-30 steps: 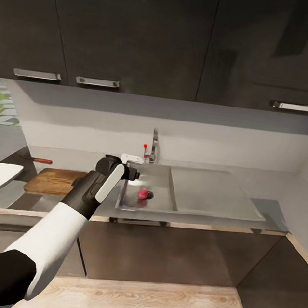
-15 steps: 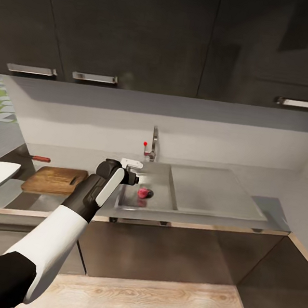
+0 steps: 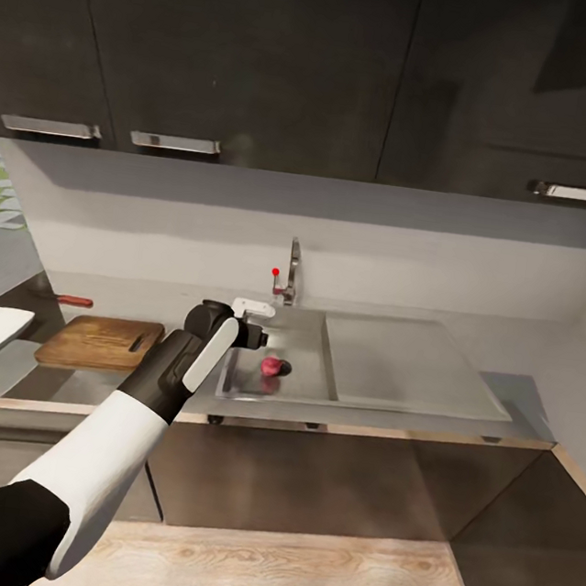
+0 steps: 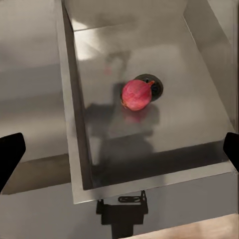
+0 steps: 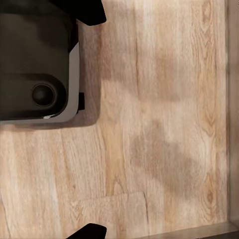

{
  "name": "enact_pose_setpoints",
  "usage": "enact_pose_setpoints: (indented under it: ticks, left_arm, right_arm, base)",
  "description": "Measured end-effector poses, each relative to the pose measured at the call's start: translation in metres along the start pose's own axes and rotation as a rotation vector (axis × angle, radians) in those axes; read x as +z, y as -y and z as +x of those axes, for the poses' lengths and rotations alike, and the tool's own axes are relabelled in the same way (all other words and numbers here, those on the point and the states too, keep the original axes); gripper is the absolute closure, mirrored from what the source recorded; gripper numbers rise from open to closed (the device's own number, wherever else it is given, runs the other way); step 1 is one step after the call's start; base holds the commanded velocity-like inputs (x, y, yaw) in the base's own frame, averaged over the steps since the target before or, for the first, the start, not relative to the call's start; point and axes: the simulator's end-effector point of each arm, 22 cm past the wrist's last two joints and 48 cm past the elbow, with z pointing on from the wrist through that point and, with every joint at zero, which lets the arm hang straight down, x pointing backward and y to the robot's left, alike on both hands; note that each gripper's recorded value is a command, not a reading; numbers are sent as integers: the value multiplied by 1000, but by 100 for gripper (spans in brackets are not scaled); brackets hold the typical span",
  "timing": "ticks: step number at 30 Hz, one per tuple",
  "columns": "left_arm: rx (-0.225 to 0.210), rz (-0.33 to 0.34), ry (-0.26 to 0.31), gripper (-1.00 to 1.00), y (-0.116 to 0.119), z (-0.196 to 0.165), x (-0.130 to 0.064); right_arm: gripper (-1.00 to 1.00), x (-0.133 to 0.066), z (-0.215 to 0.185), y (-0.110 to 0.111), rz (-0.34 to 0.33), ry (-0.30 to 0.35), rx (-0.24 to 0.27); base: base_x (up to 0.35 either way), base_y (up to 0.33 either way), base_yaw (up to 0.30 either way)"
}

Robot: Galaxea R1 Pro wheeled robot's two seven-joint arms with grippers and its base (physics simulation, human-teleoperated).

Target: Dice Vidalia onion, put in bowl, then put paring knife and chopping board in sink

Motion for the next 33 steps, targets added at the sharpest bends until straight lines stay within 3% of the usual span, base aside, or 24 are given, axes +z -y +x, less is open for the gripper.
enact_pose_setpoints:
  ticks: [3, 9, 33]
  left_arm:
    - [1, 3, 16, -100, 2, -5, -4]
    - [56, 7, 28, -100, 16, -6, -7]
    - [66, 5, 9, -100, 16, 1, -2]
  right_arm:
    - [-100, 0, 0, 0, 0, 0, 0]
    - [-100, 0, 0, -1, -1, 0, 0]
    - [-100, 0, 0, -1, -1, 0, 0]
  base:
    - [140, -108, 0]
    - [160, -122, 0]
    - [10, -6, 0]
